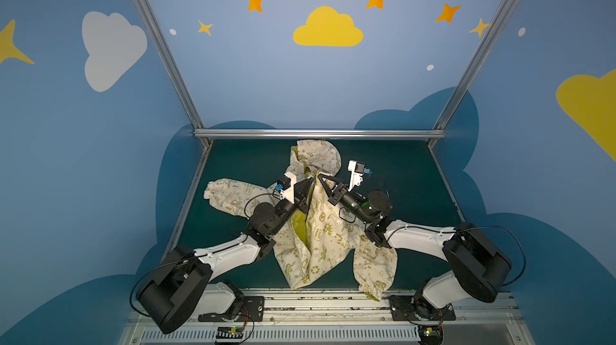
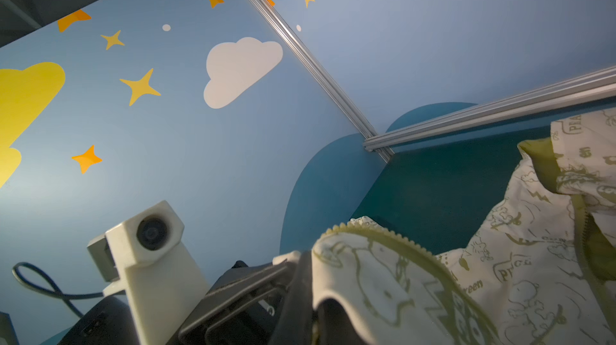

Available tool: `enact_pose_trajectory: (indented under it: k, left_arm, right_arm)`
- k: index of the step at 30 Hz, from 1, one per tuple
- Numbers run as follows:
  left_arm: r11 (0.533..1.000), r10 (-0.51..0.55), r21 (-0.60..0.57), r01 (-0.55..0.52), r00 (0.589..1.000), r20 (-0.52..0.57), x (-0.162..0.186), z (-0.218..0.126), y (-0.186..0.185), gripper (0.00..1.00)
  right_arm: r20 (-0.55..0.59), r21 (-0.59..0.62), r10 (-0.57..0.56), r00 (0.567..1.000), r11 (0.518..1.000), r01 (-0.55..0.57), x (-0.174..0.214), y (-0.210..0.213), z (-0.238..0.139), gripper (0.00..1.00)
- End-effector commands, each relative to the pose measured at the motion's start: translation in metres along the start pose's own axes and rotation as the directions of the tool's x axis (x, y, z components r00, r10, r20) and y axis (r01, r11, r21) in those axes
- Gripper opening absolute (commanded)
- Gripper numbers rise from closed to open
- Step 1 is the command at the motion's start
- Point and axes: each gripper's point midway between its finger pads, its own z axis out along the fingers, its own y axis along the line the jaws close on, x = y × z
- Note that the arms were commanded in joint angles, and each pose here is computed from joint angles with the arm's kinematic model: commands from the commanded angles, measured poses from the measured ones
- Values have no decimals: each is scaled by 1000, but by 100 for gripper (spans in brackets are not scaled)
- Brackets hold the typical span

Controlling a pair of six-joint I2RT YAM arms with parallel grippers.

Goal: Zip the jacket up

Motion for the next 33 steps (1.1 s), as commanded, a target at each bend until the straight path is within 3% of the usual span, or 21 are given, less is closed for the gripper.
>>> enact_pose_trajectory:
  k: [1,7,10,15,20,22,23,25,29,31,33]
  left_arm:
    - [997,-48,64,49,999,-17,4,6,-11,3]
    - [996,-69,55,75,992,-106,37,5,-3,3]
    - [992,-109,48,116,986,-126,45,4,0,3]
    - [986,-143,60,158,970,-197,60,2,-4,3]
    - [982,-183,0,189,951,-251,72,-1,4,3]
    - [981,-190,-6,196,938,-289,76,-1,2,3]
    - [980,-194,-9,201,935,-296,76,-1,2,3]
    - [975,-216,-15,221,931,-295,77,-1,1,3]
    - [972,-228,-11,236,926,-300,78,-2,-3,3]
    - [971,-232,-13,239,925,-300,78,-2,-3,3]
    - [970,-237,-18,243,924,-300,76,-2,-3,3]
  right_arm:
    - [78,39,54,996,998,-57,-22,-14,-2,0]
    - [32,55,134,991,989,-135,9,-37,-11,12]
    - [34,89,173,984,980,-176,18,-49,-15,34]
    - [66,95,203,977,973,-209,24,-57,-25,59]
    - [101,208,206,973,952,-223,30,-75,-59,67]
    - [45,332,184,982,924,-188,38,-88,-74,68]
    - [2,411,175,984,897,-161,43,-95,-82,69]
    - [-157,518,61,986,855,30,47,-93,-97,70]
    - [-333,484,-161,929,816,315,31,-72,-116,71]
    - [-421,397,-288,860,794,460,26,-57,-122,71]
    - [-516,256,-416,749,760,598,29,-42,-124,71]
